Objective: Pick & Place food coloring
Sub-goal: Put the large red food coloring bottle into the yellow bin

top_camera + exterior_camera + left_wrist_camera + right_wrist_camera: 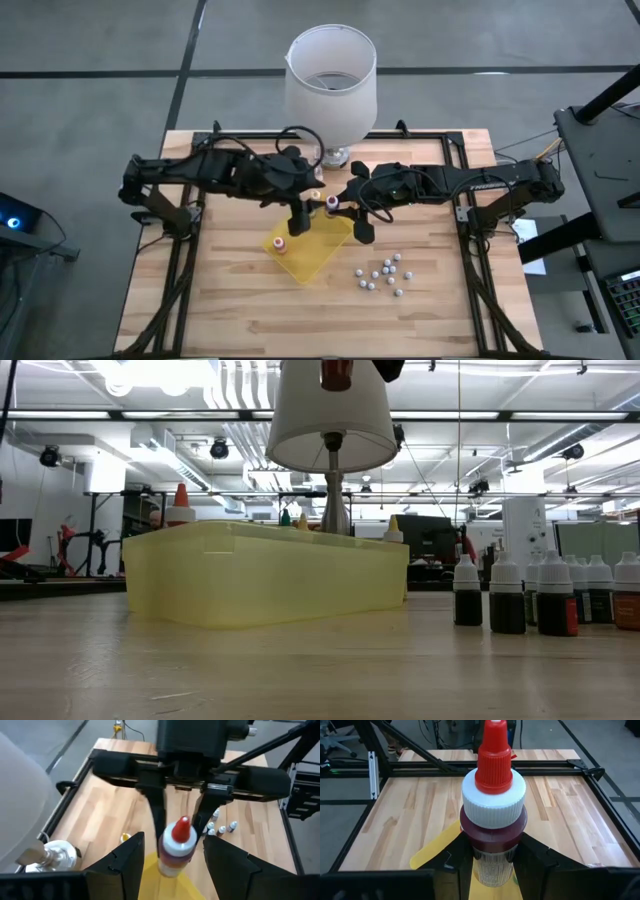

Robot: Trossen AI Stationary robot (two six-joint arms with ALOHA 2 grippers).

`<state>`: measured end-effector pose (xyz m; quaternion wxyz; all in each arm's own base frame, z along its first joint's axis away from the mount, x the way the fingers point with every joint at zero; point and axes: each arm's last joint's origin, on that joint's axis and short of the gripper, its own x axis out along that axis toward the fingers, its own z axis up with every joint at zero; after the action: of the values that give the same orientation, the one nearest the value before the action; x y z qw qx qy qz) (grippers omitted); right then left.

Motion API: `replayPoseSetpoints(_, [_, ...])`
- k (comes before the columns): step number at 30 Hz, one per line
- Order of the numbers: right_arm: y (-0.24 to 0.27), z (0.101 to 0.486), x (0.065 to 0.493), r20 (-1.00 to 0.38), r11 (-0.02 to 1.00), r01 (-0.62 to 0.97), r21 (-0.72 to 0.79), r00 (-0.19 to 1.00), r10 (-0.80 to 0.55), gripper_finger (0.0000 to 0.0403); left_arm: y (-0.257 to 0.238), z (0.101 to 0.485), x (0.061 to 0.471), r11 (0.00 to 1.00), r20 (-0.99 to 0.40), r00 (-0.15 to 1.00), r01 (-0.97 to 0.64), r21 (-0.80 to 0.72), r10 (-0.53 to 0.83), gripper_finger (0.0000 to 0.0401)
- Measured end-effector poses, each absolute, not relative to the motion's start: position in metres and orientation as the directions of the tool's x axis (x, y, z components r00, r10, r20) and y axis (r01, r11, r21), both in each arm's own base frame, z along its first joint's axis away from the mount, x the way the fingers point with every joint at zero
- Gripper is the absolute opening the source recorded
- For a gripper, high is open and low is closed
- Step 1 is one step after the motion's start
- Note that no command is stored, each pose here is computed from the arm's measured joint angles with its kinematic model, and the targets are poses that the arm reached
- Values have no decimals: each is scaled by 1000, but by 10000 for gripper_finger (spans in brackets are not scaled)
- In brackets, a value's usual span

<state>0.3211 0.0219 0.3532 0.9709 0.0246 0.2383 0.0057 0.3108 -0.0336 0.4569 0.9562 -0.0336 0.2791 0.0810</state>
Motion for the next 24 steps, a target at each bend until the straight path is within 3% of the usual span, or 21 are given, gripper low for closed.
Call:
replayPoseSetpoints(10, [22, 353, 321, -463, 999, 0, 51, 886, 23, 107, -38, 439, 336, 991, -598, 796, -134, -24, 93, 176])
replayPoseSetpoints(24, [22, 352, 320, -480, 999, 2, 49, 877, 22, 107, -37, 439, 337, 990, -595, 798, -139, -27, 96, 176])
